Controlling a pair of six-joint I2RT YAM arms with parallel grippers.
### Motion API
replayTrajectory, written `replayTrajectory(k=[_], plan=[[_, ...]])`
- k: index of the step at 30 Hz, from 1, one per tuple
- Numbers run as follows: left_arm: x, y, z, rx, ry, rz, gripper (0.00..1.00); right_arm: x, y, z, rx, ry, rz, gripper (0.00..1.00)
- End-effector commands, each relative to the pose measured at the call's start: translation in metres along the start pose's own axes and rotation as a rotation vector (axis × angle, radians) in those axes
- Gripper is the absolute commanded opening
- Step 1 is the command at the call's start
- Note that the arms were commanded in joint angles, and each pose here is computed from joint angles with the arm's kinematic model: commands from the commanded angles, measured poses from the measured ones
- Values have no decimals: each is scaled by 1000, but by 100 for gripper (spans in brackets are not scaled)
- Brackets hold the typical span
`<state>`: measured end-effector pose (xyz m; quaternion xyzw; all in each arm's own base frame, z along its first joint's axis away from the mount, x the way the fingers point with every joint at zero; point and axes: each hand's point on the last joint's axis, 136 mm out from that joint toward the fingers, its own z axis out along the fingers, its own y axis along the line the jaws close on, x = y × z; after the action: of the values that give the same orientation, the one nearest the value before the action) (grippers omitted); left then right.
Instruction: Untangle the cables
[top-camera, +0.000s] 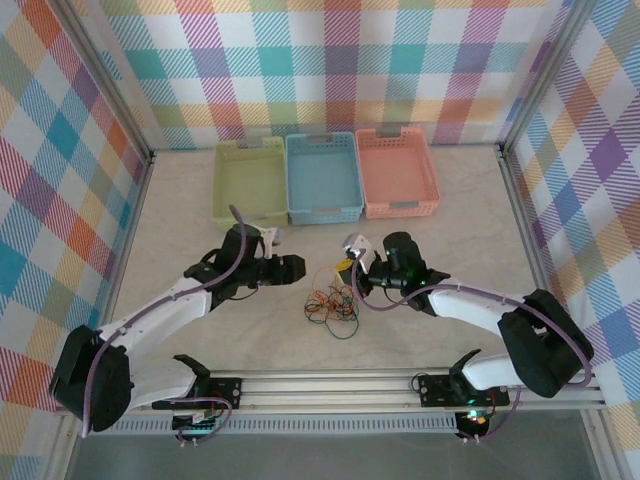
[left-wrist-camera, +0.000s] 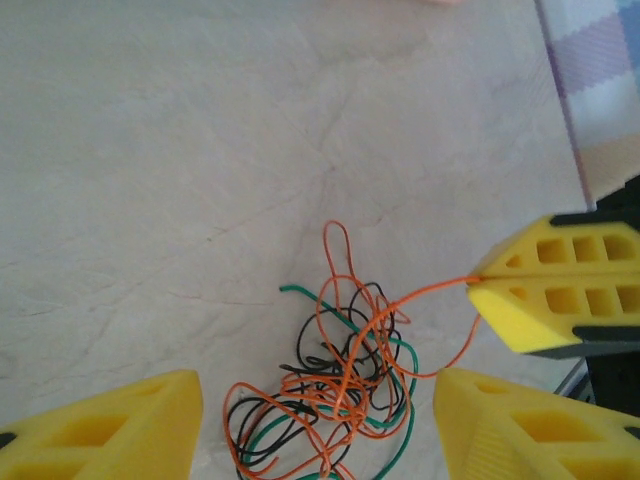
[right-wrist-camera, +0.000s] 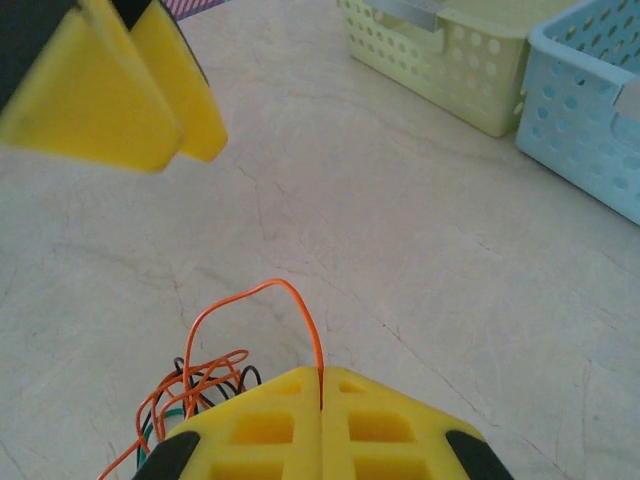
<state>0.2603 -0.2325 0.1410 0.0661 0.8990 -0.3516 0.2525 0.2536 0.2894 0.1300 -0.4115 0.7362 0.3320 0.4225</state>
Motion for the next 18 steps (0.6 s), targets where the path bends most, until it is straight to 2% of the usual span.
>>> replayTrajectory(k=[1, 5, 12, 15, 18], plan=[[-2, -22, 7, 19, 35, 118, 62, -19, -2, 1, 13, -84, 20, 0], [5, -25, 22, -61, 89, 218, 62, -16, -2, 0, 22, -85, 31, 0], [16, -11, 46, -237, 193, 302, 61, -15, -2, -3, 29, -96, 26, 0], [9, -3, 51, -317, 184, 283, 59, -14, -4, -3, 42, -99, 31, 0], [0, -10, 53, -306, 151, 258, 58, -14, -4, -3, 38, -101, 31, 0]])
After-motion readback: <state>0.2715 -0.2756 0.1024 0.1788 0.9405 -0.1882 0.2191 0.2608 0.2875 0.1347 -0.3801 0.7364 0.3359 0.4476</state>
